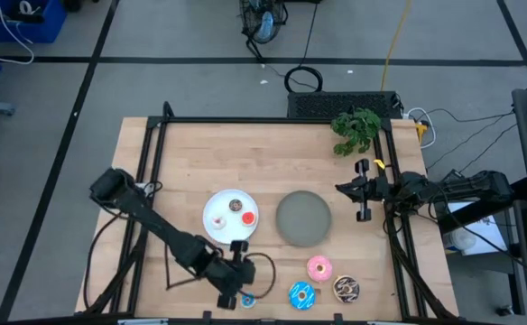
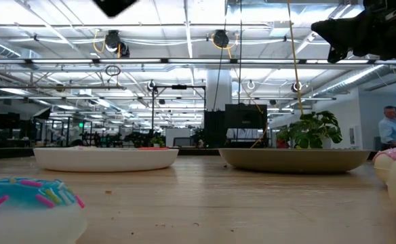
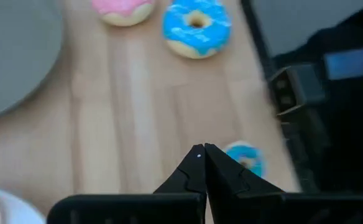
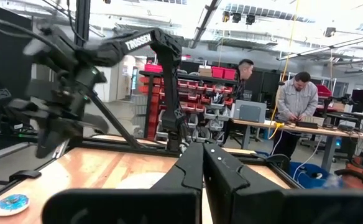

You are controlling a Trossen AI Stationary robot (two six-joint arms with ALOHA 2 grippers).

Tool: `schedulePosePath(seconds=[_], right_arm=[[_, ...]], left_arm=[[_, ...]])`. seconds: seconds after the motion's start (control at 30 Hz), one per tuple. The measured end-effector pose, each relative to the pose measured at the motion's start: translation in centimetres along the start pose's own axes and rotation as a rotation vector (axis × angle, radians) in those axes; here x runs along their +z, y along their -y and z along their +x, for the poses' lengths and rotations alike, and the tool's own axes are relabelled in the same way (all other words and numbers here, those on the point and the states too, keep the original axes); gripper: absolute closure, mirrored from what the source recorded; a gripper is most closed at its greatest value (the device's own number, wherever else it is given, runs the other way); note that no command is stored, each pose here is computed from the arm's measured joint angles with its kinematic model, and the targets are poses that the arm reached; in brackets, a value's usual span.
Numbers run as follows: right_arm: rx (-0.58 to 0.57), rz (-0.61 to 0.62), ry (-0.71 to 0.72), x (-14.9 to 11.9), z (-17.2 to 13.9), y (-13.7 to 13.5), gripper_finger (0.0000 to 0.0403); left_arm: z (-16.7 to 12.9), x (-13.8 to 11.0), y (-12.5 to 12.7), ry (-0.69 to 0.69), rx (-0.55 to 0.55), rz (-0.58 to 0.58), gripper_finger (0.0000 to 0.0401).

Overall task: Pick & Place donuts
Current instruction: Put the small blue doughnut on the white plate

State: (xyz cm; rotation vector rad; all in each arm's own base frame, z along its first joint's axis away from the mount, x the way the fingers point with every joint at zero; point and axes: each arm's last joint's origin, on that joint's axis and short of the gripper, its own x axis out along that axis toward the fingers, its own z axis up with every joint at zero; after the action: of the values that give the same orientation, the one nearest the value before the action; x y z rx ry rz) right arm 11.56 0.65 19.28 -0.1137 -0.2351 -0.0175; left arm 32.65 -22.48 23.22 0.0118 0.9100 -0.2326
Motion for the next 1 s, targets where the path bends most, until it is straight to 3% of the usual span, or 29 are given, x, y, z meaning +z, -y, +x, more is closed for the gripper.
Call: schedulePosePath(seconds=[0.13, 0.37, 0.73, 1.0], right_arm=[[0.0, 0.014, 0.0, 0.0, 0.0, 0.0, 0.0403], [0.001, 0.034, -0.008, -0.1, 0.0, 0.0, 0.0403], [0.001, 0.04, -0.009, -0.1, 0.0, 0.0, 0.0403], [0.002, 0.04, -0.022, -0.2, 0.0, 0.0, 0.0403]], left_arm=[[0.0, 1.3, 1.4, -0.079, -0.009, 0.023, 0.0392], [2.6, 0.8, 2.4, -0.152, 0.017, 0.075, 0.0389], [5.7, -0.5, 2.8, -0.22, -0.02, -0.006, 0.0305], [6.4, -0.7, 3.6, -0.198, -0.046, -0.01, 0.0241]])
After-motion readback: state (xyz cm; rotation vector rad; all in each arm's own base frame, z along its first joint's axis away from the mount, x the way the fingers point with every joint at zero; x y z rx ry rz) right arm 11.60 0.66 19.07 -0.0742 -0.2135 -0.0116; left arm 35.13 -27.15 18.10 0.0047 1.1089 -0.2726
